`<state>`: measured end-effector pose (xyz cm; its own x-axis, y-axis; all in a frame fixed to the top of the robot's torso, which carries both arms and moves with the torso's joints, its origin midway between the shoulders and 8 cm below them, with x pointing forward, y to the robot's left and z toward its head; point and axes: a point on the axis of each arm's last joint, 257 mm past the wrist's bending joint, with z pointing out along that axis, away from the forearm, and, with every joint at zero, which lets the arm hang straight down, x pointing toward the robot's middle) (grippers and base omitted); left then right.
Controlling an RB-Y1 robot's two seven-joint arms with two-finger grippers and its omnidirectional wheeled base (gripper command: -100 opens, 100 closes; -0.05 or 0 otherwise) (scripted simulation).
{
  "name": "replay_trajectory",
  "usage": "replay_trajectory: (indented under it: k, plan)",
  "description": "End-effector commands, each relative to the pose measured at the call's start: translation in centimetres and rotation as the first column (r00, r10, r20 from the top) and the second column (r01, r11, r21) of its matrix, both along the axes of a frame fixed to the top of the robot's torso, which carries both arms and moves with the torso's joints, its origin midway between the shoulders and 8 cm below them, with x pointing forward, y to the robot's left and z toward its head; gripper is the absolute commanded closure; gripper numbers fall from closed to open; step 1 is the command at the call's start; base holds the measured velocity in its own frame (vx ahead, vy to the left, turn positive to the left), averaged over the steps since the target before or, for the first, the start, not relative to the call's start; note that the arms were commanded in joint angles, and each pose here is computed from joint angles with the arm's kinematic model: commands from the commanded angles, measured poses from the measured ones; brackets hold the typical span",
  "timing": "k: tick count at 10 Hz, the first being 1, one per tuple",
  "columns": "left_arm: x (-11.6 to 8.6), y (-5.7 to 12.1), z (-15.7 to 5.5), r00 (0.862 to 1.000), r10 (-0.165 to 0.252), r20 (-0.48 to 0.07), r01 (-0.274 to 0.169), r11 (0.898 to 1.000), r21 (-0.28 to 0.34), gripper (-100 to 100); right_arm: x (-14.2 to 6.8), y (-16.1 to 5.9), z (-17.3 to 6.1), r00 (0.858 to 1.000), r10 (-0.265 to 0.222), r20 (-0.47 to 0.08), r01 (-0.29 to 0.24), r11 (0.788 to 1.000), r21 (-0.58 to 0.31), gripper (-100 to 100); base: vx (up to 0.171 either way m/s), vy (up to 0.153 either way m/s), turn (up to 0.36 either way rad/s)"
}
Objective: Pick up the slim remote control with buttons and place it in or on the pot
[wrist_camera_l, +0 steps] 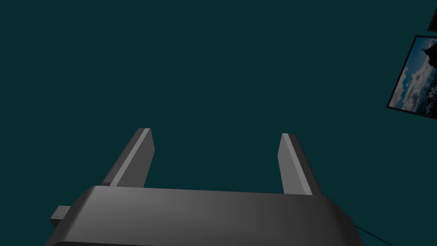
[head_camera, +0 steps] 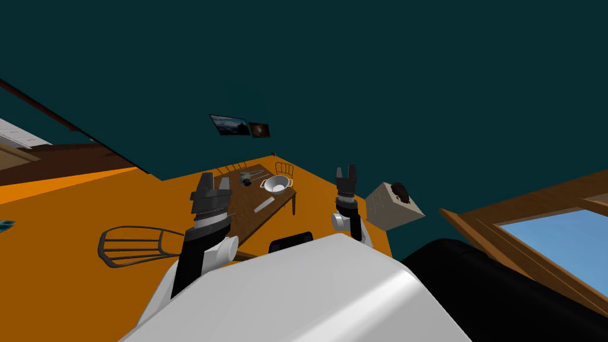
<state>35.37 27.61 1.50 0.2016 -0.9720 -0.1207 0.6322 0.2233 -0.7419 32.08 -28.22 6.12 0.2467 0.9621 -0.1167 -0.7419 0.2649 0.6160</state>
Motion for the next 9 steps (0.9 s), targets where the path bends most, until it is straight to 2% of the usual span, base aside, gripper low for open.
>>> replay_trajectory:
  k: [1, 5, 9]
  plan:
    - [0.2, -0.2, 0.1, 1.0, -0.014, -0.004, 0.014, 0.999, 0.032, -100, 0.0, 0.0, 0.0, 1.0, 0.0, 0.0, 0.0, 1.0, 0.0, 0, -0.026, 0.002, -0.019]
    - [1.3, 0.0, -0.2, 0.999, -0.039, -0.031, 0.042, 0.995, 0.09, -100, 0.0, 0.0, 0.0, 1.0, 0.0, 0.0, 0.0, 1.0, 0.0, 0, -0.087, 0.028, -0.042]
    - [3.9, 1.8, -1.8, 0.994, -0.039, -0.102, 0.046, 0.996, 0.073, -100, 0.0, 0.0, 0.0, 1.0, 0.0, 0.0, 0.0, 1.0, 0.0, 0, -0.123, 0.025, -0.077]
